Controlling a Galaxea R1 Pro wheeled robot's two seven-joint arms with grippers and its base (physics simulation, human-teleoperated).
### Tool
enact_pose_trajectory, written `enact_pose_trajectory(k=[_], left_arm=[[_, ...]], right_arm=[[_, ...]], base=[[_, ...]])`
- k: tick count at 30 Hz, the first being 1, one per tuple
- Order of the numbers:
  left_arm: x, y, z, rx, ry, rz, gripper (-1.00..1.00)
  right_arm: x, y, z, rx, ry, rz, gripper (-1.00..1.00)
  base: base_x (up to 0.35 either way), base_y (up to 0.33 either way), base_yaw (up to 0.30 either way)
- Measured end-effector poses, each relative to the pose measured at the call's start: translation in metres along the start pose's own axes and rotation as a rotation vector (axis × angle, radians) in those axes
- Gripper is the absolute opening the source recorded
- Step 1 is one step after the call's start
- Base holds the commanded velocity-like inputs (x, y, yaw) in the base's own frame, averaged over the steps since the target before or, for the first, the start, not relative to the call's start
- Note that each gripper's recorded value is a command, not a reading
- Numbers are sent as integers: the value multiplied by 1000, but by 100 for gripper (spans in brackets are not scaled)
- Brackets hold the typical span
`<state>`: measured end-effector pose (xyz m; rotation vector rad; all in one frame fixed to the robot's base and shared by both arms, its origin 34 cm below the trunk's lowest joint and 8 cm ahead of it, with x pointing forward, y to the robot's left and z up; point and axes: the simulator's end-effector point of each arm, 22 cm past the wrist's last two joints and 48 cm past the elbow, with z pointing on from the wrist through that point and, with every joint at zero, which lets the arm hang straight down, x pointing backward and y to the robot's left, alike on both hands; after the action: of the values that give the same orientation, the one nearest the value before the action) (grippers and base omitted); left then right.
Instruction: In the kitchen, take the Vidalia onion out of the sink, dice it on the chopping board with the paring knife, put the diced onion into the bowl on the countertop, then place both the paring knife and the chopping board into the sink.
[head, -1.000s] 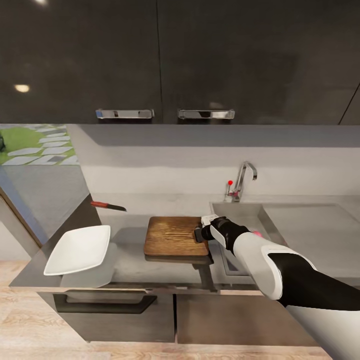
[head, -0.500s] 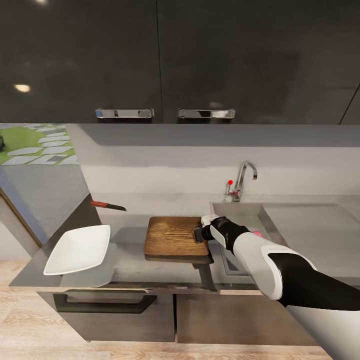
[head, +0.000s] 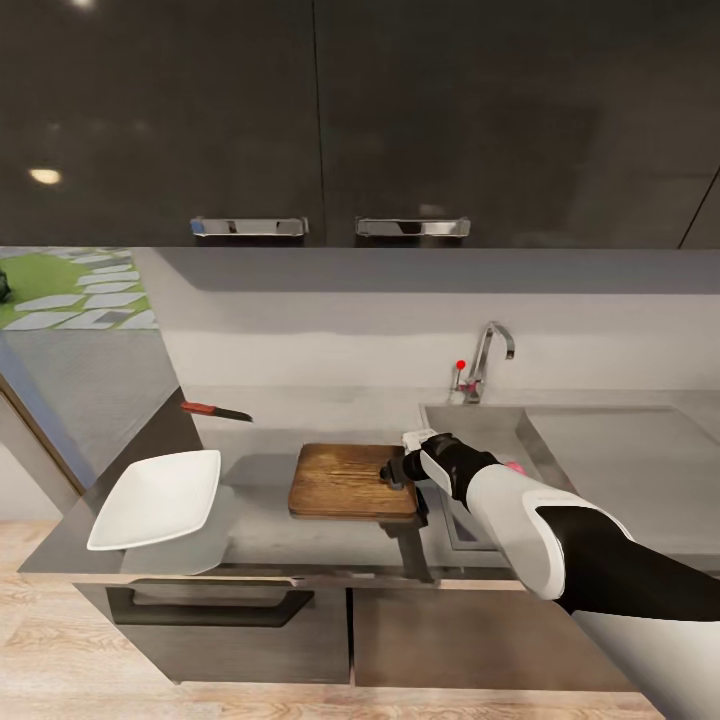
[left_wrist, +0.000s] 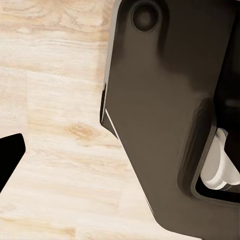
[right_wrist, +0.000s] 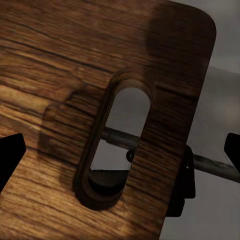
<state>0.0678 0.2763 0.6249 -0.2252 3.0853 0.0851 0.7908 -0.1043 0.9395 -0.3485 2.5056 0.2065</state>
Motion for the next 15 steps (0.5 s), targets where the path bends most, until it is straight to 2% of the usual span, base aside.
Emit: enact_pose_trajectory(k=[15], left_arm=[[-1,0,0,0,-2,0,100]], right_arm=[[-1,0,-1,0,-4,-1,100]], base=[[0,0,0]])
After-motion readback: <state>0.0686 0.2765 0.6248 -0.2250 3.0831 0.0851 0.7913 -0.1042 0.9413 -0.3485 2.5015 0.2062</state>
